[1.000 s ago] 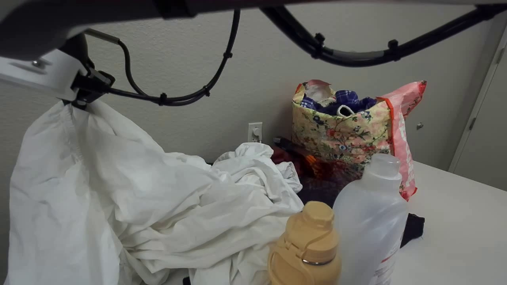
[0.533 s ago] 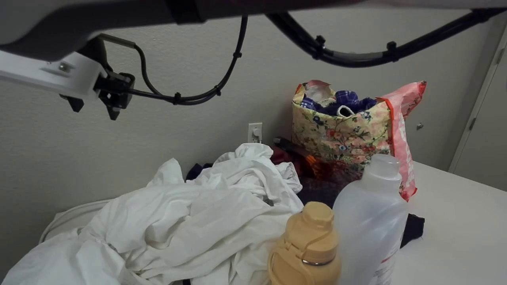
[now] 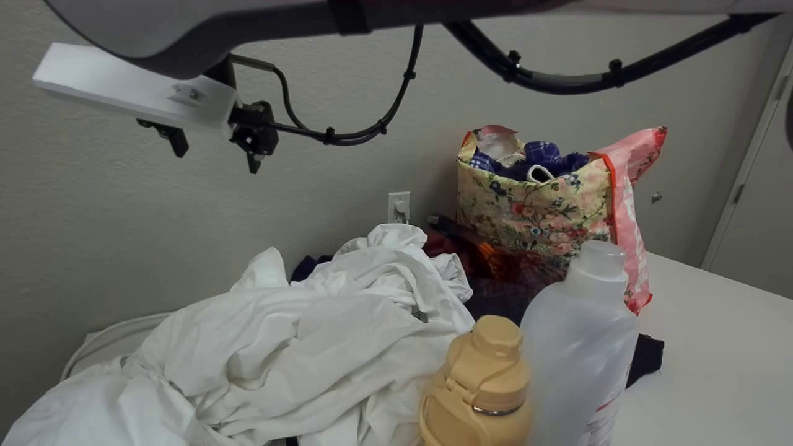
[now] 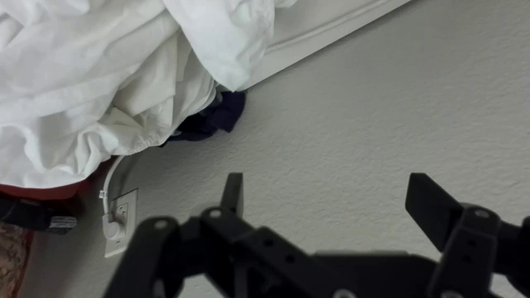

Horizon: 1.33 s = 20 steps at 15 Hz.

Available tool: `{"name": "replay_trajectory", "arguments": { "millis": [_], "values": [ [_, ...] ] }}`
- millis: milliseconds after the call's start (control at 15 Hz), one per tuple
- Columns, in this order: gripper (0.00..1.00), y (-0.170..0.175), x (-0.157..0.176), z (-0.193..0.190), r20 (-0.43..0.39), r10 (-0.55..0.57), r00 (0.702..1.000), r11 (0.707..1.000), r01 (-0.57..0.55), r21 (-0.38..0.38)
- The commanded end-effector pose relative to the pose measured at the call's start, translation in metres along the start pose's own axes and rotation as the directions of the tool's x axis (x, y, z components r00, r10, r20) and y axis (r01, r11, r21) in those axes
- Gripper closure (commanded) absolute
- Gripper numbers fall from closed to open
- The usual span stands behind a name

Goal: Move the white bedsheet to the left

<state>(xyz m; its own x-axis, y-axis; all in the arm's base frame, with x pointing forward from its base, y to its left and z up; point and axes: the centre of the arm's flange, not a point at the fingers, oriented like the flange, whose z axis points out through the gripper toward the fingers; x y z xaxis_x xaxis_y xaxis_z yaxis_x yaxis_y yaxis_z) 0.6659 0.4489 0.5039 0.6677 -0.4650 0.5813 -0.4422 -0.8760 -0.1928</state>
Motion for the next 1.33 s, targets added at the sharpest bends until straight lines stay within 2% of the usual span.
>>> {"name": "replay_trajectory", "arguments": {
  "millis": [0,267,667,1000,1267],
  "values": [
    [0.0,0.061,0.029,-0.007,0.004,0.037,0.999,0.998,-0.037,-0.046],
    [0.0,0.113,0.057,0.017,0.027,0.095,0.995,0.989,-0.092,-0.117],
    [0.0,0.185,0.059,0.07,0.126,0.154,0.98,0.958,-0.117,-0.261],
    [0.0,0.237,0.053,0.089,0.259,0.222,0.94,0.916,-0.111,-0.385],
    [0.0,0.276,0.026,0.101,0.33,0.289,0.899,0.9,-0.137,-0.415]
  ]
}}
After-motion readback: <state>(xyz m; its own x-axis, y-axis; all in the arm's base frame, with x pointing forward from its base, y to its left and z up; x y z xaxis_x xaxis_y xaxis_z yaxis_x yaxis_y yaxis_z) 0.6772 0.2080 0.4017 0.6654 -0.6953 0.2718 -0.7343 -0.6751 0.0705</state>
